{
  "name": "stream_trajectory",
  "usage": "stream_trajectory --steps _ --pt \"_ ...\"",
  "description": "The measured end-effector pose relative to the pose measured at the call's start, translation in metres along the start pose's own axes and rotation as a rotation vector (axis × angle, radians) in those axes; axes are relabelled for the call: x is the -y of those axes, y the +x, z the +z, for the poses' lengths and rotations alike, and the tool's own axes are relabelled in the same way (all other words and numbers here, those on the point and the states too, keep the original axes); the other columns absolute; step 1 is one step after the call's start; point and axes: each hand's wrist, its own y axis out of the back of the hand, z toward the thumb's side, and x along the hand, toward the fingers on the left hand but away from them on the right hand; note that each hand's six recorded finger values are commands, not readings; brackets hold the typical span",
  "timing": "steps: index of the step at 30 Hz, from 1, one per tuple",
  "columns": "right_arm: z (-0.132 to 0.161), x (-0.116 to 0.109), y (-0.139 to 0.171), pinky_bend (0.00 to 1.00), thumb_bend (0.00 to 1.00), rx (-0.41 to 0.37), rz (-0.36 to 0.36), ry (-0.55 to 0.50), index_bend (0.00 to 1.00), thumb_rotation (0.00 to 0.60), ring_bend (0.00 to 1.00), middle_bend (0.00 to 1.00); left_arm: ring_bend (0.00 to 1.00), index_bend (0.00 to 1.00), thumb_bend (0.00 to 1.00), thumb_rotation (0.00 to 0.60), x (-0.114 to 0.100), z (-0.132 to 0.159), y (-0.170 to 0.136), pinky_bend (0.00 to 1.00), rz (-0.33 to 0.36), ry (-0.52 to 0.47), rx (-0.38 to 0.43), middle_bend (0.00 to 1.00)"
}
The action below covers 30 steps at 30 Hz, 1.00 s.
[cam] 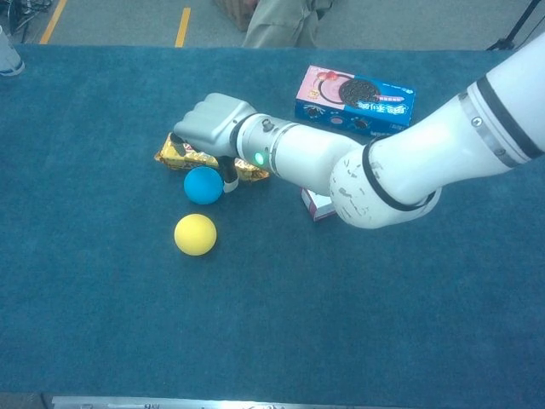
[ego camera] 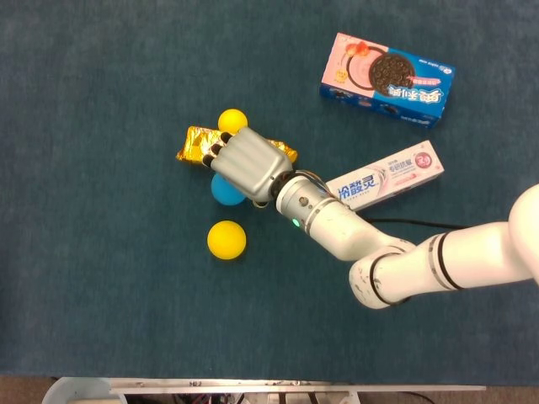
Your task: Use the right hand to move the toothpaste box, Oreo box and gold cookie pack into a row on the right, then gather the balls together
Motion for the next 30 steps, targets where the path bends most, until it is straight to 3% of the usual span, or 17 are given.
stream_trajectory --steps 10,30 --pt "-0.022 -0.003 0.005 0.47 0.07 0.049 -0.019 -0.019 0.22 0.6 0.22 0.3 0.03 0.08 0.31 0.6 0.001 0.001 0.0 0.07 -0.003 -0.003 0.002 0.19" --pt "-0.066 0.034 0.029 0.51 0.07 0.174 0.064 -0.049 0.19 0.6 0.2 0.29 0.03 0.08 0.31 0.6 0.005 0.003 0.0 0.07 -0.01 -0.012 0.02 0.19"
